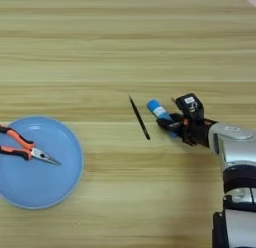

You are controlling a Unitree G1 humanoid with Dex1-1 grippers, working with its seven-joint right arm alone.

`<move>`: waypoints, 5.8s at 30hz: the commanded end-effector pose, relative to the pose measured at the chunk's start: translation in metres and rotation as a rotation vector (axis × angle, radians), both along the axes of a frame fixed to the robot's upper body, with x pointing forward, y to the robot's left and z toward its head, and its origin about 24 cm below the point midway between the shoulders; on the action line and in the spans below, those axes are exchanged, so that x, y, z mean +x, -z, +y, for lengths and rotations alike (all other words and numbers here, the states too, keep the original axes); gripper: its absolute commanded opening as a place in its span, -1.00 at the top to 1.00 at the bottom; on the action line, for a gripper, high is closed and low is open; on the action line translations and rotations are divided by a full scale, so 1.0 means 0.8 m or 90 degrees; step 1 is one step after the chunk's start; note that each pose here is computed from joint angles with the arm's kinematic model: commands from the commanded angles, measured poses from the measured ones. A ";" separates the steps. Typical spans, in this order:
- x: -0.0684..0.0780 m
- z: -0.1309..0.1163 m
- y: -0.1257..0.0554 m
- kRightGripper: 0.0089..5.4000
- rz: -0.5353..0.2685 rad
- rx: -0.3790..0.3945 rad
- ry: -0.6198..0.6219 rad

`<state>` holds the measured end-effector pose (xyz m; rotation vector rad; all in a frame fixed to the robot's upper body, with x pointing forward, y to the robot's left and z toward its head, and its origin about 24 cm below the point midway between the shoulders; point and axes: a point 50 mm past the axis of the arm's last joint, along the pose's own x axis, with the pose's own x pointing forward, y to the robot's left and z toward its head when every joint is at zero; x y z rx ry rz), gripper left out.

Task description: Move the objects on the table

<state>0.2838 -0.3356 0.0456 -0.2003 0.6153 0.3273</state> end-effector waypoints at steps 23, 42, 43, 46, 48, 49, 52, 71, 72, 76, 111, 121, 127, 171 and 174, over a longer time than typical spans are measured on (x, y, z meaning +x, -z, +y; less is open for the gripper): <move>0.029 0.042 -0.129 0.48 -0.232 -0.051 -0.100; 0.003 0.156 -0.166 0.48 -0.282 -0.044 -0.320; 0.002 0.161 -0.166 0.48 -0.281 -0.041 -0.331; -0.002 0.177 -0.163 0.48 -0.273 -0.031 -0.361; -0.007 0.190 -0.160 0.48 -0.264 -0.017 -0.388; -0.009 0.196 -0.158 0.48 -0.259 -0.009 -0.401; -0.016 0.214 -0.157 0.48 -0.244 0.026 -0.435; -0.060 0.281 -0.109 0.48 -0.085 0.114 -0.586; -0.061 0.283 -0.102 0.48 -0.068 0.117 -0.592; -0.061 0.289 -0.084 0.48 -0.018 0.120 -0.609; -0.056 0.301 -0.059 -0.04 0.062 0.144 -0.668; -0.041 0.274 -0.111 -0.46 -0.049 0.145 -0.612; -0.021 0.236 -0.131 -0.70 -0.103 0.125 -0.524; -0.005 -0.059 -0.136 -0.99 -0.136 -0.062 0.035; -0.007 -0.067 -0.132 -0.99 -0.128 -0.059 0.047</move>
